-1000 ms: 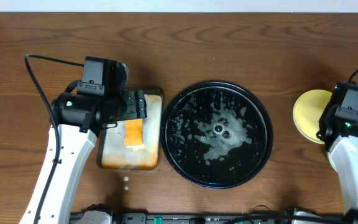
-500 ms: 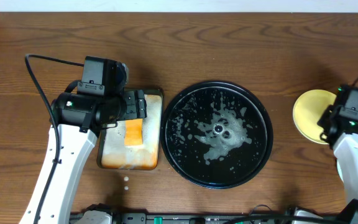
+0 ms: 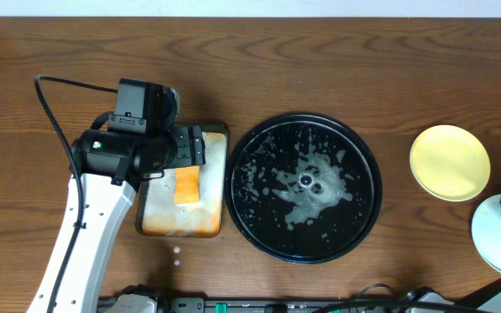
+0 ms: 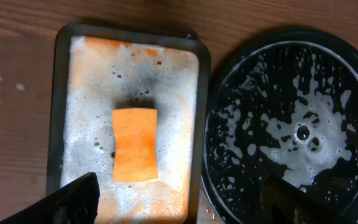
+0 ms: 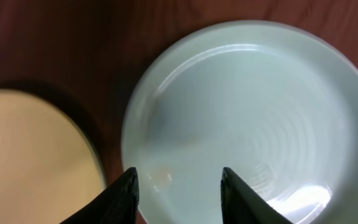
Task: Clean dirty plates on tray and stack at the side
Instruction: 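Lower the blue plate onto the yellow plate stack and release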
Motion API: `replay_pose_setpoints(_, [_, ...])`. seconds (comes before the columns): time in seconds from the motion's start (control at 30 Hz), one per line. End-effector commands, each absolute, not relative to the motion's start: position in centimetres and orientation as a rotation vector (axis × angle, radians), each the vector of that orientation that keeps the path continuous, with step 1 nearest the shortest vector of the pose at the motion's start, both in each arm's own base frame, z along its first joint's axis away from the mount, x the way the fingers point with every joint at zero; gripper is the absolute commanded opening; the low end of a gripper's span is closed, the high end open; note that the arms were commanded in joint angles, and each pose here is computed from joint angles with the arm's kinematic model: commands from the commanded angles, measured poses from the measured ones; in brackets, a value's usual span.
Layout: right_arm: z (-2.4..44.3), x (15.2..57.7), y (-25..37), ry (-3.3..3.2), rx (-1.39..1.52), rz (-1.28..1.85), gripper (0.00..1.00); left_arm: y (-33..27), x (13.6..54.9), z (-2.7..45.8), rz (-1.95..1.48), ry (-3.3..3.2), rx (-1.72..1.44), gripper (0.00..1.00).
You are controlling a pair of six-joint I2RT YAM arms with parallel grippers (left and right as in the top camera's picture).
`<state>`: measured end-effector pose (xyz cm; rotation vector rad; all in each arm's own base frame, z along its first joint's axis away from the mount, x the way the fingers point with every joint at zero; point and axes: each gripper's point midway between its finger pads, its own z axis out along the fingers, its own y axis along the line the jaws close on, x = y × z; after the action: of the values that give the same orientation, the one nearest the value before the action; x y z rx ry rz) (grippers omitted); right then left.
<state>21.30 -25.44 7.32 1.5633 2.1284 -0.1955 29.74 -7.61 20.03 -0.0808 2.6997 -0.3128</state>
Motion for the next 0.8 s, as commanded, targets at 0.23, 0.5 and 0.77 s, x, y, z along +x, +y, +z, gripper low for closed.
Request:
replay_pose_setpoints(0.23, [5.4,23.3,-26.5,2.105,1.565,-0.099,0.39,-7.7,29.7,20.1,-0.315,2.700,-0.061,0.84])
replay_pose_setpoints(0.5, [5.6,25.7,-27.9,2.110,1.385,-0.102,0.41,-7.7,29.7,20.1,-0.315,2.700,-0.062,0.84])
replay_pose_setpoints(0.77, [2.3,25.5,-28.6,2.151,1.430,-0.119,0.39,-7.7,29.7,20.1,-0.315,2.700,-0.062,0.84])
